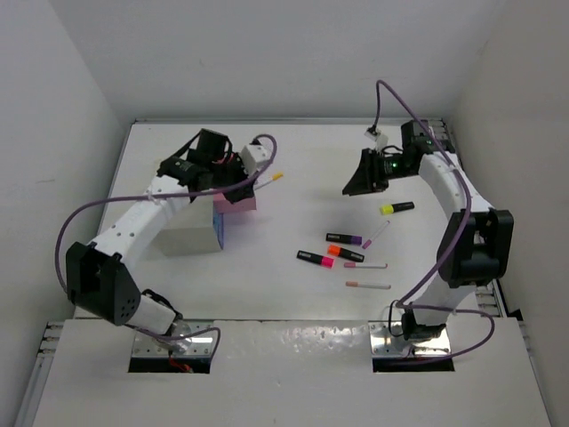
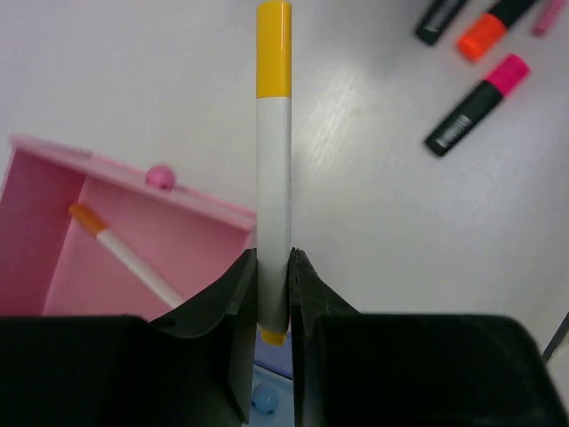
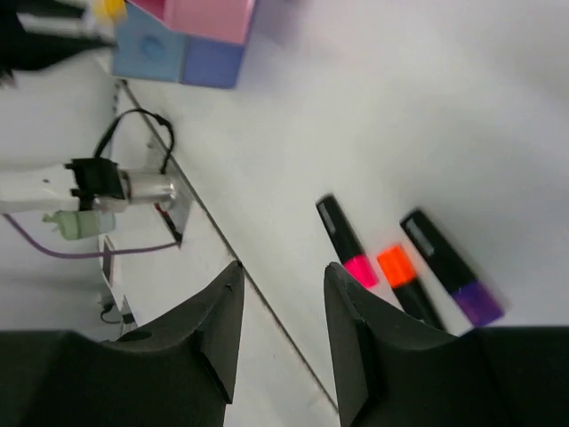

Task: Sort the stationery into containers
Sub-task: Place the pen in the drawer, then pick up the pen from the center of the board.

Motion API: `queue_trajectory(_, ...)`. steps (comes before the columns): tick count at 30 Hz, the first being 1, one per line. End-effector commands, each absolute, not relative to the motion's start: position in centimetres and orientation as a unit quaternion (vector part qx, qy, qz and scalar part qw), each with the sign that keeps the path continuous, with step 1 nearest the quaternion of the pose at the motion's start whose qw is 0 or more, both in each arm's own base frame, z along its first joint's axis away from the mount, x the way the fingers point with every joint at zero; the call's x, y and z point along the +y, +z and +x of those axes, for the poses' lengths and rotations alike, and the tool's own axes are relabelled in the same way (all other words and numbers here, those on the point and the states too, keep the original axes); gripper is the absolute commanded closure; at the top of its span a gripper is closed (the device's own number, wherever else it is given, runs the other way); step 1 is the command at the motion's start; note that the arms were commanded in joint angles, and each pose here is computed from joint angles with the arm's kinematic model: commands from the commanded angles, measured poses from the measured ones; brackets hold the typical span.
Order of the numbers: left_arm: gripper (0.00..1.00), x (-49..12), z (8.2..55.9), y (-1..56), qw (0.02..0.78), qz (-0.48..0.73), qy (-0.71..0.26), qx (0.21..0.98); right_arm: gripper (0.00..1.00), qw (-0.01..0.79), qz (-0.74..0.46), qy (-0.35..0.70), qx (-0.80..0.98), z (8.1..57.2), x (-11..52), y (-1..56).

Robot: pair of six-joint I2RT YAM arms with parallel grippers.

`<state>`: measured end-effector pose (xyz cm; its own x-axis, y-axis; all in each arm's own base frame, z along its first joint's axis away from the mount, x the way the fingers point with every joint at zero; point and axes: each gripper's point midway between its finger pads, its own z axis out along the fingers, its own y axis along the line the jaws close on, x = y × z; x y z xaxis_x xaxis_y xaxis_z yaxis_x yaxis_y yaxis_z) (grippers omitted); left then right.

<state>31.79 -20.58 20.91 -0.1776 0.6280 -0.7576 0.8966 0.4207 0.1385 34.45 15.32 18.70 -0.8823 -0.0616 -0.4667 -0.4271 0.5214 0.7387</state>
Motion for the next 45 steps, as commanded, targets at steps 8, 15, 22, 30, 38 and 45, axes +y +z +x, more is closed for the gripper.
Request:
queue_trajectory(8,1.0,-12.7,38.4,21.4,0.389,0.169,-0.092,0.901,0.6,0.222,-0.11,0.398,0.883,32.3,13.8,15.5)
queue_trajectory(15,0.94,-11.5,39.8,20.2,0.375,0.125,-0.057,0.917,0.6,0.22,-0.075,0.336,0.913,31.9,11.8,13.0)
queue_trajectory(22,0.82,-11.2,40.3,19.0,0.357,0.114,-0.041,0.926,0.59,0.214,-0.028,0.272,0.938,31.2,9.5,10.5)
queue_trajectory(30,0.44,-12.2,41.2,20.2,0.373,0.128,-0.047,0.918,0.57,0.197,0.012,0.206,0.958,30.5,7.4,7.9)
queue_trajectory(38,0.35,-13.6,42.9,27.5,0.475,0.152,-0.033,0.866,0.59,0.176,0.094,0.084,0.976,30.1,3.3,5.4)
queue_trajectory(45,0.32,-15.5,41.5,29.0,0.498,0.239,-0.029,0.833,0.61,0.175,-0.079,0.085,0.978,31.6,3.6,5.7)
